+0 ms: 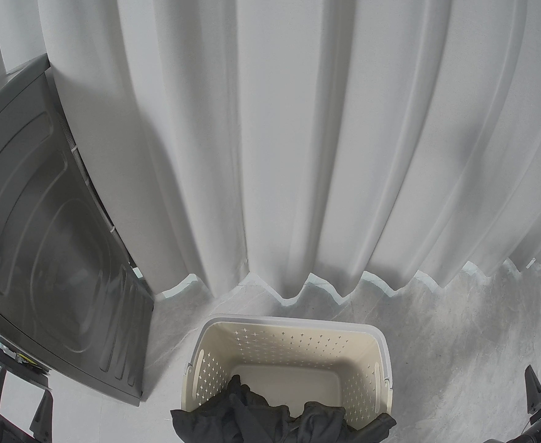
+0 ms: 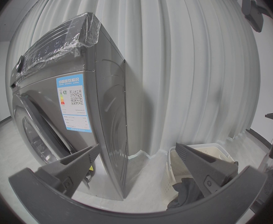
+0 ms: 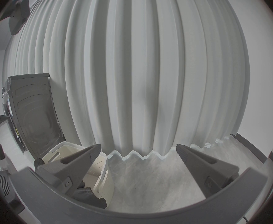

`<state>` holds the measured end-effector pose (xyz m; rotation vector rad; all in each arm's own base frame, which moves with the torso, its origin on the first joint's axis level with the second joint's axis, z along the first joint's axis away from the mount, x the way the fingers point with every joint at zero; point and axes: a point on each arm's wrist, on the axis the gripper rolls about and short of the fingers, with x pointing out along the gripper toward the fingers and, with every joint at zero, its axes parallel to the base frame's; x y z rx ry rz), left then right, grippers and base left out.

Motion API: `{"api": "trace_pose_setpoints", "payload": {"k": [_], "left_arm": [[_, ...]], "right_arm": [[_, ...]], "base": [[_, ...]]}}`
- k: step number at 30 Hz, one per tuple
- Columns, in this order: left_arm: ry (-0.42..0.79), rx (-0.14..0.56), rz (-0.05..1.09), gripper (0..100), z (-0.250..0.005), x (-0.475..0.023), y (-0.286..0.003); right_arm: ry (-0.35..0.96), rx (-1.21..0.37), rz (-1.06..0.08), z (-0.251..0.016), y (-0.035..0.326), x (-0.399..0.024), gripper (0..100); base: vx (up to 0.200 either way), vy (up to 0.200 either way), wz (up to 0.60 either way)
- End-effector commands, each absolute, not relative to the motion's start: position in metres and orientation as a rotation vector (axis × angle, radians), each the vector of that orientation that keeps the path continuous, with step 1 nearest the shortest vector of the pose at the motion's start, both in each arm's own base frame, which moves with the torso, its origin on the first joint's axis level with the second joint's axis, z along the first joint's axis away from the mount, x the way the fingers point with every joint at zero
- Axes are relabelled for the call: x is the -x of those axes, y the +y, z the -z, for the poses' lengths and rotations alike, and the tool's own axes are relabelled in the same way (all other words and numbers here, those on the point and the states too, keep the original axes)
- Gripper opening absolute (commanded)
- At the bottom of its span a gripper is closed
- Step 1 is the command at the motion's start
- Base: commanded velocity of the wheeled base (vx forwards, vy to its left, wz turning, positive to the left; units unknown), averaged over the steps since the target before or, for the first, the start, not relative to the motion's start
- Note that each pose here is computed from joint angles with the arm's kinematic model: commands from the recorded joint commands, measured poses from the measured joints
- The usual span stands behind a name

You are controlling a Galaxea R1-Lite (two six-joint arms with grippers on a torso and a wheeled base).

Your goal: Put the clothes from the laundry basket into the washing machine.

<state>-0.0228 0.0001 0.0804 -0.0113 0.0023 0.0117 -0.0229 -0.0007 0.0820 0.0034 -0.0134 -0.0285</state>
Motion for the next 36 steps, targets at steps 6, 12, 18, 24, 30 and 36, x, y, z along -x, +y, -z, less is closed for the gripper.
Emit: {"api": "trace_pose_setpoints", "payload": {"k": [6, 12, 18, 24, 30, 36], "left_arm": [[0.006, 0.012, -0.012, 100, -0.0757, 0.0226, 0.0001], [0.006, 0.012, -0.012, 100, -0.0757, 0.0226, 0.0001], [0.006, 0.012, -0.012, 100, -0.0757, 0.0226, 0.0001], [0.006, 0.012, -0.012, 100, -0.0757, 0.0226, 0.0001], [0.006, 0.012, -0.012, 100, -0.0757, 0.0226, 0.0001], [0.006, 0.012, -0.012, 100, -0.0757, 0.0226, 0.0001]], "right_arm": [[-0.012, -0.003, 0.029, -0.0767, -0.0007, 0.0228, 100], [-0.012, -0.003, 0.029, -0.0767, -0.0007, 0.0228, 100], [-0.012, -0.003, 0.029, -0.0767, -0.0007, 0.0228, 100], [-0.012, -0.003, 0.028, -0.0767, -0.0007, 0.0228, 100], [-0.012, -0.003, 0.029, -0.0767, -0.0007, 0.0228, 100], [-0.012, -0.003, 0.029, -0.0767, -0.0007, 0.0228, 100]], "base": [[0.1, 0.0, 0.0], [0.0, 0.0, 0.0], [0.0, 0.0, 0.0], [0.0, 0.0, 0.0], [0.0, 0.0, 0.0], [0.0, 0.0, 0.0]]}}
